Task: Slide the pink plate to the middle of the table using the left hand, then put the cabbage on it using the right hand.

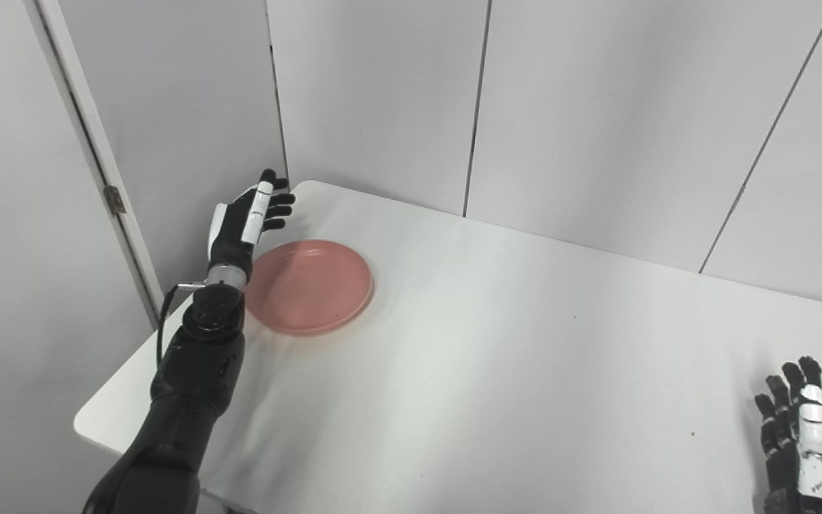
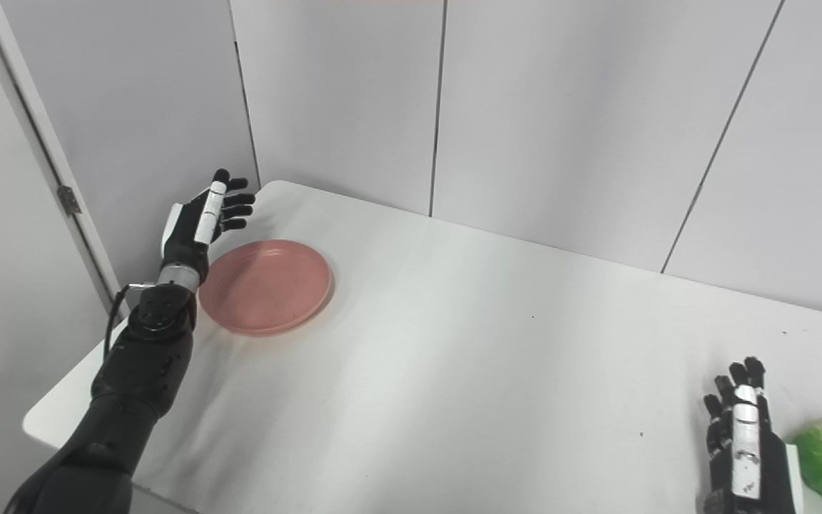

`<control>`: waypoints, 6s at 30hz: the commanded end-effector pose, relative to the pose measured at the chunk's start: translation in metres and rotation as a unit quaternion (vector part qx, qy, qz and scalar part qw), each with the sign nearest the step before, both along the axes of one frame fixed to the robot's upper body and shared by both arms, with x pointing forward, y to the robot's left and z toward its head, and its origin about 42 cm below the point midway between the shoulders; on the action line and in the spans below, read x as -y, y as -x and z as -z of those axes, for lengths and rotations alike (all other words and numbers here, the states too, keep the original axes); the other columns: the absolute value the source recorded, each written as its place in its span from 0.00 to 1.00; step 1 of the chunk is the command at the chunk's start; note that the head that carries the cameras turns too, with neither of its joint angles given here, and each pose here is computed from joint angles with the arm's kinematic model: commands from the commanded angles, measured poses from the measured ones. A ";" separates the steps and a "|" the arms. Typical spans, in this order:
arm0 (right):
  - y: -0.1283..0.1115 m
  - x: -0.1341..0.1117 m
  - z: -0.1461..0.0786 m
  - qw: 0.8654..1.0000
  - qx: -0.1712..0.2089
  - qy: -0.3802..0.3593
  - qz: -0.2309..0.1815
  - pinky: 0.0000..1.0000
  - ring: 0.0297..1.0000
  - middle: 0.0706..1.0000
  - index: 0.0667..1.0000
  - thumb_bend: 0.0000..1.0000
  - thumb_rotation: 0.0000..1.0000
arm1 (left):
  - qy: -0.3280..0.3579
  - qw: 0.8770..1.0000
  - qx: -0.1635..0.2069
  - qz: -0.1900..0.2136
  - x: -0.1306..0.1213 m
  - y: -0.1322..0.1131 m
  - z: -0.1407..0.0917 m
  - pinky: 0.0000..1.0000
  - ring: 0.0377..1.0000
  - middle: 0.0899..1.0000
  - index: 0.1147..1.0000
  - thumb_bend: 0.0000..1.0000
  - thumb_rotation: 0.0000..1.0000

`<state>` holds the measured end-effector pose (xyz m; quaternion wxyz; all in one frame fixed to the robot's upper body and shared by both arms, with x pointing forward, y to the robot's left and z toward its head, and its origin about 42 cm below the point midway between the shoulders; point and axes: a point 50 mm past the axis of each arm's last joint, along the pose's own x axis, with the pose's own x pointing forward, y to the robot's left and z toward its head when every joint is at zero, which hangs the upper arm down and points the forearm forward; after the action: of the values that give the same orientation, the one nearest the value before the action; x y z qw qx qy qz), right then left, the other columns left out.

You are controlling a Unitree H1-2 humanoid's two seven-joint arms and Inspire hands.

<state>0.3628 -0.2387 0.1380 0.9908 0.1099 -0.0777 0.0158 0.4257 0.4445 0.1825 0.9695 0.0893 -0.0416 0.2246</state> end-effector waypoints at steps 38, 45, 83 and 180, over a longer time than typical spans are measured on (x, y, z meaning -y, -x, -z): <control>0.004 -0.009 -0.031 1.000 0.011 -0.005 0.002 1.00 1.00 1.00 1.00 0.43 0.84 | -0.020 0.999 0.005 -0.044 -0.024 0.010 0.011 0.81 0.76 0.72 0.70 0.71 1.00; 0.003 -0.009 -0.032 1.000 0.010 0.000 0.005 1.00 1.00 1.00 1.00 0.43 0.83 | -0.003 0.999 -0.004 -0.045 -0.021 0.012 0.016 0.81 0.76 0.72 0.69 0.71 0.99; 0.004 -0.015 -0.039 1.000 0.017 0.000 0.003 1.00 1.00 1.00 1.00 0.41 0.84 | 0.260 0.958 0.011 0.117 0.073 -0.015 0.052 0.79 0.78 0.76 0.75 0.78 0.87; -0.046 0.122 -0.187 0.687 -0.105 0.719 -0.018 1.00 0.92 0.87 0.88 0.97 0.56 | 0.189 0.937 0.026 0.291 0.281 0.005 0.071 0.87 0.85 0.83 0.82 0.68 0.93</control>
<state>0.4014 -0.3582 0.2972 0.7788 -0.6113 0.1014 0.0970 0.4259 0.1582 0.1208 0.9895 -0.1187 -0.0530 -0.0629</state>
